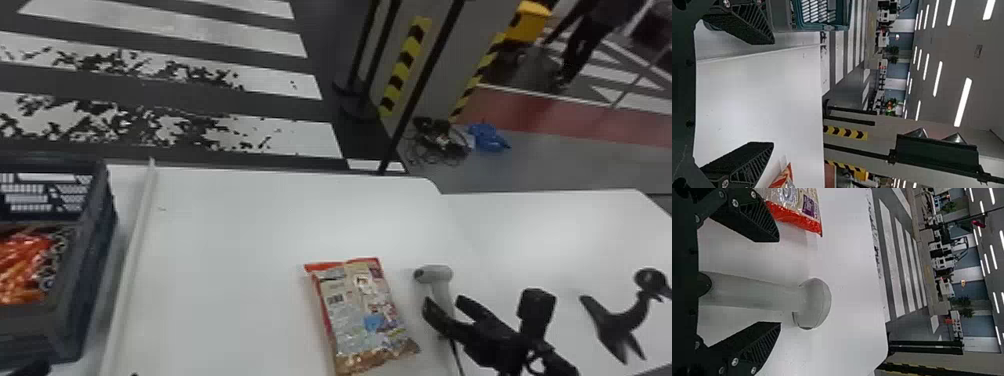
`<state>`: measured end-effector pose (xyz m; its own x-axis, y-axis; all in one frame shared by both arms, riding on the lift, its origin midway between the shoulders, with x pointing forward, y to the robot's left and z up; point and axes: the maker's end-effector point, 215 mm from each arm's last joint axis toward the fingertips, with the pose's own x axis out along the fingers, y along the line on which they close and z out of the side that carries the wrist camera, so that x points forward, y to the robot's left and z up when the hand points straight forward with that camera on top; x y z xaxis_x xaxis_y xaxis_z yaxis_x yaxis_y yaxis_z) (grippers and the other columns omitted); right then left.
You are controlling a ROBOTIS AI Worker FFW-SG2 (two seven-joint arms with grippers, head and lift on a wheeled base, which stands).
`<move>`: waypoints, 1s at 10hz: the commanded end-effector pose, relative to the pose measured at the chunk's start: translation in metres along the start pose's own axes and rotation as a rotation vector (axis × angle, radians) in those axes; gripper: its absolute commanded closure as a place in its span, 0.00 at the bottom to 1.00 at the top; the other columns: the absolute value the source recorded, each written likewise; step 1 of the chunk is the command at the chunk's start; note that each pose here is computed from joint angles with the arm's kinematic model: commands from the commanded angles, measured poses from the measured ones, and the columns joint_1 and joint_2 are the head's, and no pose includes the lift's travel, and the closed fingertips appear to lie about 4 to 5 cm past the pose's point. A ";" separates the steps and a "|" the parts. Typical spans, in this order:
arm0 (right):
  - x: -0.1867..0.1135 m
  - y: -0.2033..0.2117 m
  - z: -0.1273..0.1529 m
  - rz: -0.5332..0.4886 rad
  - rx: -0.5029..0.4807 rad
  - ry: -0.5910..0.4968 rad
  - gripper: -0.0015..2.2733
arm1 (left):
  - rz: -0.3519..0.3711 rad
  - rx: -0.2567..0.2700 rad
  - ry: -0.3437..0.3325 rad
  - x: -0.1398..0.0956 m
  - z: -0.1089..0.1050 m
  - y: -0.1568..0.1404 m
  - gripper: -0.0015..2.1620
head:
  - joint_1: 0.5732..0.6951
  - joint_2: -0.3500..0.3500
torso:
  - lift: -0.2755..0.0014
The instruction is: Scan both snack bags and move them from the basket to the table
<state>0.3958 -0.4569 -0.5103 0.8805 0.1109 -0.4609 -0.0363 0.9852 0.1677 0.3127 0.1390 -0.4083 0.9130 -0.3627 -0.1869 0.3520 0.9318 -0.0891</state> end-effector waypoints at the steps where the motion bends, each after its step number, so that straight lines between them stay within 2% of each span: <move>1: 0.006 -0.002 -0.003 0.010 -0.015 0.016 0.17 | 0.000 -0.001 0.000 0.000 0.000 0.000 0.03 | 1.00 0.00 | 0.64; 2: 0.011 0.001 -0.008 0.024 -0.029 0.031 0.43 | 0.000 0.000 0.000 -0.001 0.000 -0.001 0.03 | 1.00 0.00 | 0.64; 3: 0.015 0.005 -0.016 0.031 -0.026 0.054 0.99 | 0.000 -0.001 0.001 -0.002 -0.001 -0.001 0.03 | 1.00 0.00 | 0.64; 7: 0.011 0.004 -0.018 0.026 -0.024 0.054 0.99 | 0.001 0.002 -0.003 0.000 0.001 0.000 0.03 | 1.00 0.00 | 0.64; 10: -0.014 0.001 0.003 0.009 -0.015 0.009 0.99 | -0.002 0.005 -0.004 0.000 0.002 0.000 0.03 | 1.00 0.00 | 0.64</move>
<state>0.3876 -0.4580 -0.5086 0.8707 0.1224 -0.4763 -0.0543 0.9865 0.1543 0.3129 0.1392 -0.4065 0.9136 -0.3630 -0.1834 0.3529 0.9317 -0.0861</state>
